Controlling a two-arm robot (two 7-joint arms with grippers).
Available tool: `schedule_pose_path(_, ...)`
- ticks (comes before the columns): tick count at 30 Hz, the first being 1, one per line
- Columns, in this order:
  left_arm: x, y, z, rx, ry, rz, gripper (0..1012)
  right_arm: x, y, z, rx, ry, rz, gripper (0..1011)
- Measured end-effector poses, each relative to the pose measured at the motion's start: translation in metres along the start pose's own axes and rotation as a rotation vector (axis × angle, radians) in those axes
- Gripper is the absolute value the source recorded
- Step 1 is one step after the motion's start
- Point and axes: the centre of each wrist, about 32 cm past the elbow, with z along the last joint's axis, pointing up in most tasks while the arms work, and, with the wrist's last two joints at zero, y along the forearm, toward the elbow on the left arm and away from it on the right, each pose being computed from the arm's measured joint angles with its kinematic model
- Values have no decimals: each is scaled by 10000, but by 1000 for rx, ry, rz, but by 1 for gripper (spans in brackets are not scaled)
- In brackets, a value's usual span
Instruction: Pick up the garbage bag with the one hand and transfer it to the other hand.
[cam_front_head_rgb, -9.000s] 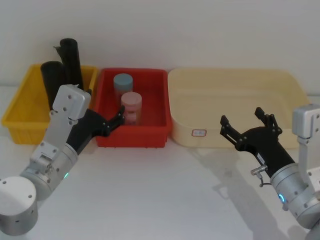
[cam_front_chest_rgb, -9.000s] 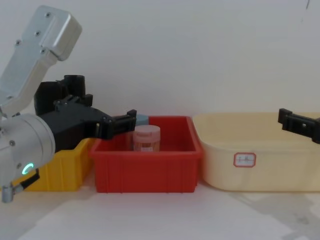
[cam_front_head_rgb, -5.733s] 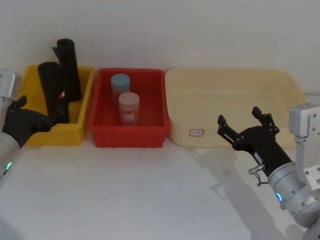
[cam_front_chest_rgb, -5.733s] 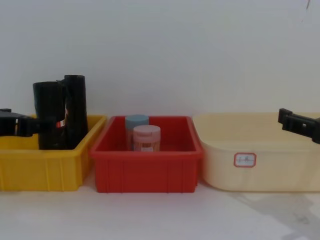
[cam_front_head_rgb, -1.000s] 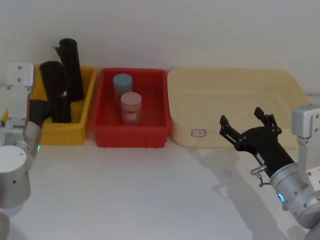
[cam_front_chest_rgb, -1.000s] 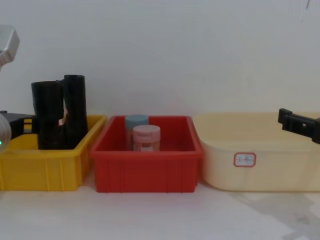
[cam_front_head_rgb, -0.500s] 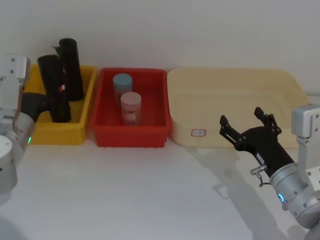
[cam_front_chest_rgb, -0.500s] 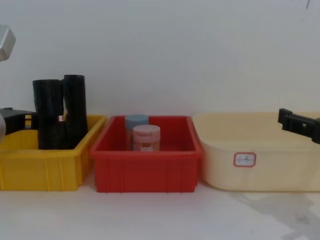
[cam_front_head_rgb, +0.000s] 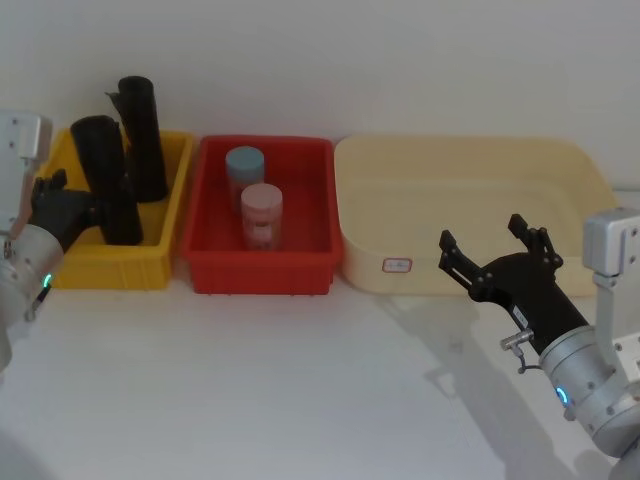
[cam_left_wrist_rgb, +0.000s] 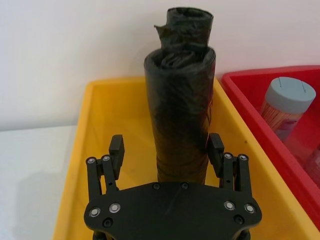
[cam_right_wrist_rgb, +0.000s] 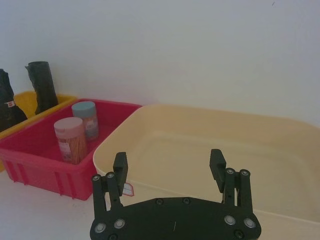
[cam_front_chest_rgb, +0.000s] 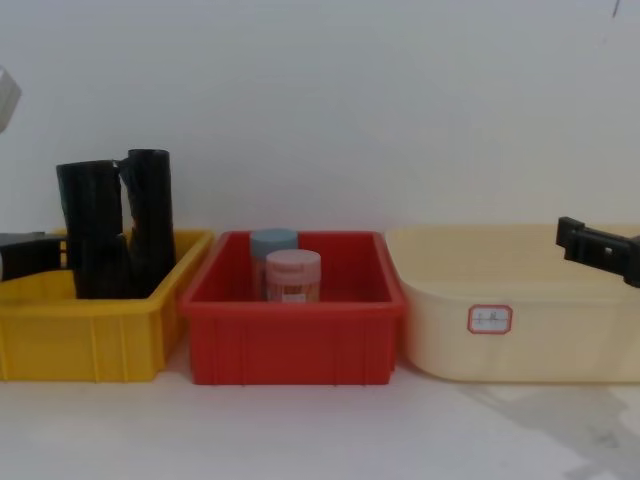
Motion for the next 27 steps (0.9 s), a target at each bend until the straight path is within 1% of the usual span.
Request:
schedule_pose_path(1,0,0,0,0,0,0,1001,0,0,0,0,0,0,1004)
schedule_pose_path(3,36,-7,-22,7,14,-13,1001,0,0,0,0,0,0,1004)
schedule_pose_path(7,72,-15,-48,15,26,-26,1001,0,0,0,0,0,0,1004)
schedule_pose_path(10,109,-23,-72,21,43,-50,1001,0,0,0,0,0,0,1004)
schedule_pose_path(15,141,-34,-91,16,60,-87,1001,0,0,0,0,0,0,1004)
schedule_pose_path(19,147,-41,-89,5,67,-105,1001,0,0,0,0,0,0,1004)
schedule_pose_path(27,137,-60,-56,-26,78,-144,1001,0,0,0,0,0,0,1004)
